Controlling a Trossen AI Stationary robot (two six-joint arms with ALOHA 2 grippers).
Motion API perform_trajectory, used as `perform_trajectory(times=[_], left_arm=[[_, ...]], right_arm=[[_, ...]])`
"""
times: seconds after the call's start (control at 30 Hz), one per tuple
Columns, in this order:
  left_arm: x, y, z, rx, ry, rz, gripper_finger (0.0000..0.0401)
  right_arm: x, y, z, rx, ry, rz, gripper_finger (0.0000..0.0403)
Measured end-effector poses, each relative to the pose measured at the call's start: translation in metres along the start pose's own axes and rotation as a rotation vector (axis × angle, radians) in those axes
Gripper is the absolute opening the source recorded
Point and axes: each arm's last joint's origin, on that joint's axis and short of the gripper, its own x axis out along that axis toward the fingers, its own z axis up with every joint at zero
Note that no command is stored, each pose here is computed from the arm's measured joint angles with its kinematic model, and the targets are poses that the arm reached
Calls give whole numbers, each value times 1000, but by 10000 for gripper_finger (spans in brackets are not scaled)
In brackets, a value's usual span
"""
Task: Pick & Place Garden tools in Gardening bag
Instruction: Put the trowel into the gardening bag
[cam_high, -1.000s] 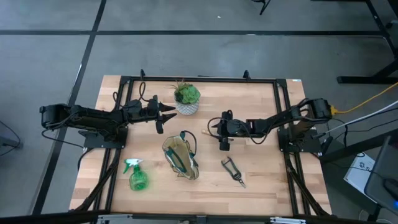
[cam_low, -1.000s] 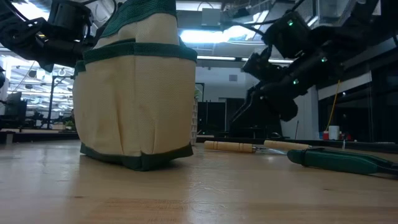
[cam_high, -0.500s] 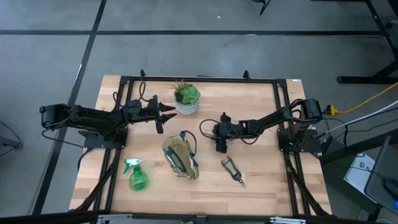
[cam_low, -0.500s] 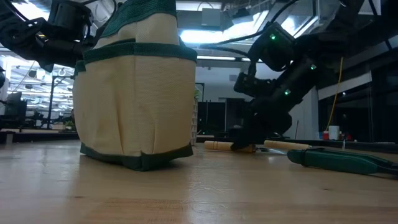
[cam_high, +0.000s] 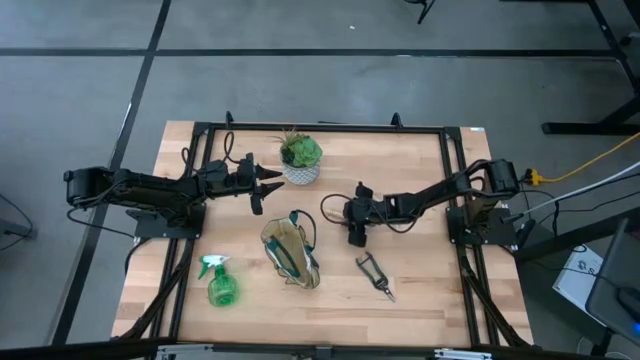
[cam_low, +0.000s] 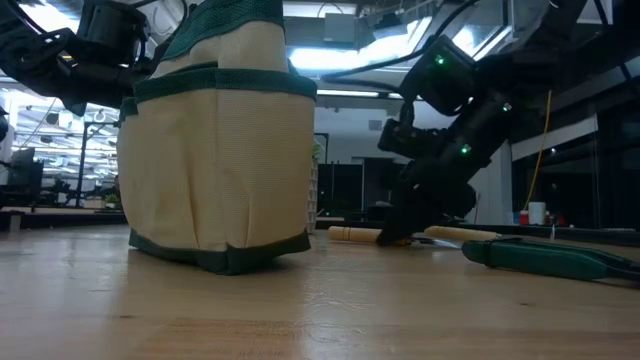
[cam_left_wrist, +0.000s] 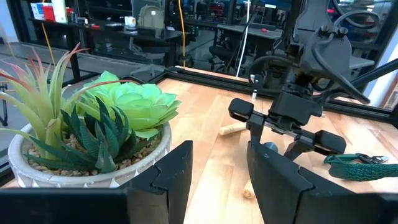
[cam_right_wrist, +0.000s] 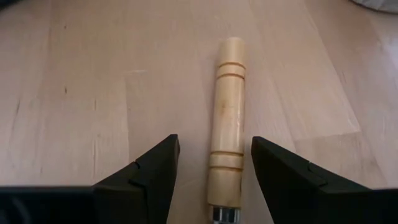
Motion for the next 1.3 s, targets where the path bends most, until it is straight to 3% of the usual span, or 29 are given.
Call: perform_trajectory(times=[0.17,0.37,0.43,0.6,0.8,1.07,1.3], left_arm=[[0,0,0,0,0,0,148],[0,0,0,0,0,0,148],[0,0,0,0,0,0,148],[0,0,0,0,0,0,148],[0,0,0,0,0,0,148],[0,0,0,0,0,1,148],[0,0,0,0,0,2,148]], right_arm=[[-1,3,0,-13,1,6,188],[-1,4,0,22,-6,26,80],[-1,4,0,34,-9,26,62],[0,4,3,43,-41,29,63],[-4,4,17,100,-175,42,63],[-31,-6,53,215,-347,27,63],[-55,-9,85,218,-512,-6,63]])
